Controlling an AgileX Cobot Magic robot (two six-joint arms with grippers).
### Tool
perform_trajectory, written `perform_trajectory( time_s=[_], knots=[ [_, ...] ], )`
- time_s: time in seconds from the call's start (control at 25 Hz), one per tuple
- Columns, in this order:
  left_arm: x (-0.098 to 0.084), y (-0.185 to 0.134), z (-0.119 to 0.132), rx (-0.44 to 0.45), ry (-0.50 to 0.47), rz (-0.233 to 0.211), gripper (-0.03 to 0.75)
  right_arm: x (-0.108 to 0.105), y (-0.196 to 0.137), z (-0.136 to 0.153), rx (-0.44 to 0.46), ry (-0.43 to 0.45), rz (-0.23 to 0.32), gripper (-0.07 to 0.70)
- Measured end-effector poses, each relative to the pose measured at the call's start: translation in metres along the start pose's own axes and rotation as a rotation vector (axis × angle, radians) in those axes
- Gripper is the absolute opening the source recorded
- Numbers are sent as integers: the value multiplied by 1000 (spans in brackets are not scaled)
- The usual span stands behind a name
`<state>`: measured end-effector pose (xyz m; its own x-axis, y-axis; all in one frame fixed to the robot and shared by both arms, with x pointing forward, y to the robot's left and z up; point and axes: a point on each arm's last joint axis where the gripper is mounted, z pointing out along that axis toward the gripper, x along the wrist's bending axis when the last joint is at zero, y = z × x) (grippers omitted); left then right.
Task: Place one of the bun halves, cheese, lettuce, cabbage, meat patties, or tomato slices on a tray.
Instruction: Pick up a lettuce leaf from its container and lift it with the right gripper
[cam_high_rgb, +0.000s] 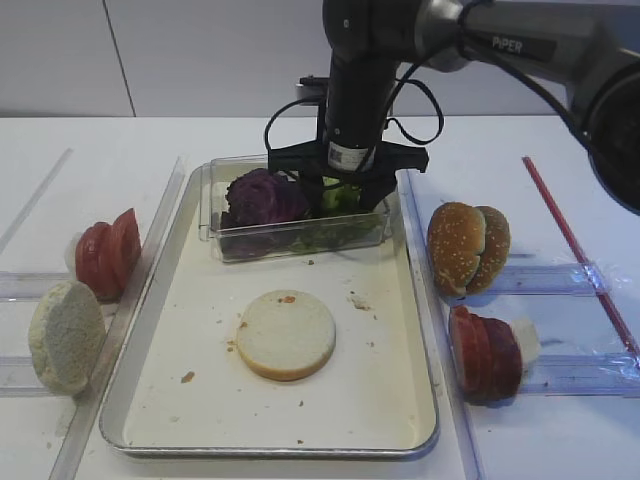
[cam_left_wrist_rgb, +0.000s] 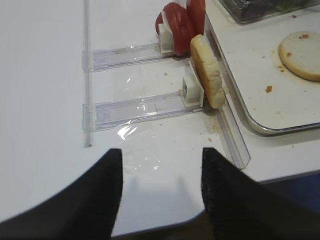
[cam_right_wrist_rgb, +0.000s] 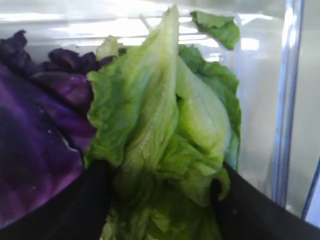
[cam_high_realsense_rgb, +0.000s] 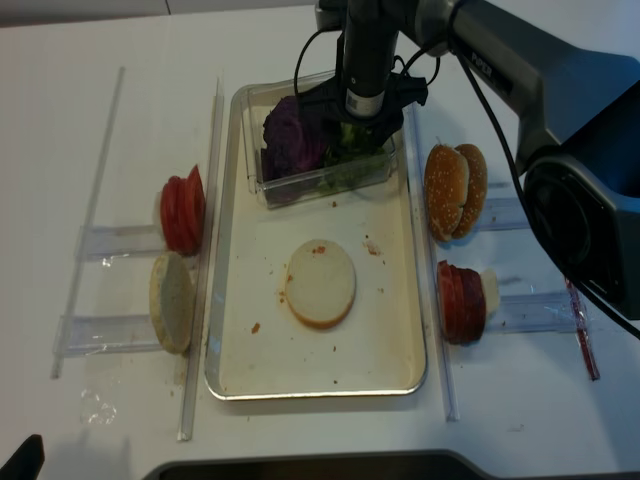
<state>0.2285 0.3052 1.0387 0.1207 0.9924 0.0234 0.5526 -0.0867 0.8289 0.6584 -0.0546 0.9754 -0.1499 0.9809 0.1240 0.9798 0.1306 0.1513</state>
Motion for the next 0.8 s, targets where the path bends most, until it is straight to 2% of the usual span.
perform_trajectory(
  time_s=[0.28,0.36,0.64,0.8],
  knots=[
    [0,0,0,0,0,0,345,0,0,1,2,1,-1,208],
    [0,0,0,0,0,0,345,0,0,1,2,1,-1,165],
    [0,0,0,0,0,0,345,1,1,-3,-6,2,-1,62],
    [0,0,0,0,0,0,345,2,3,-9,-24,8,-3,54]
  ],
)
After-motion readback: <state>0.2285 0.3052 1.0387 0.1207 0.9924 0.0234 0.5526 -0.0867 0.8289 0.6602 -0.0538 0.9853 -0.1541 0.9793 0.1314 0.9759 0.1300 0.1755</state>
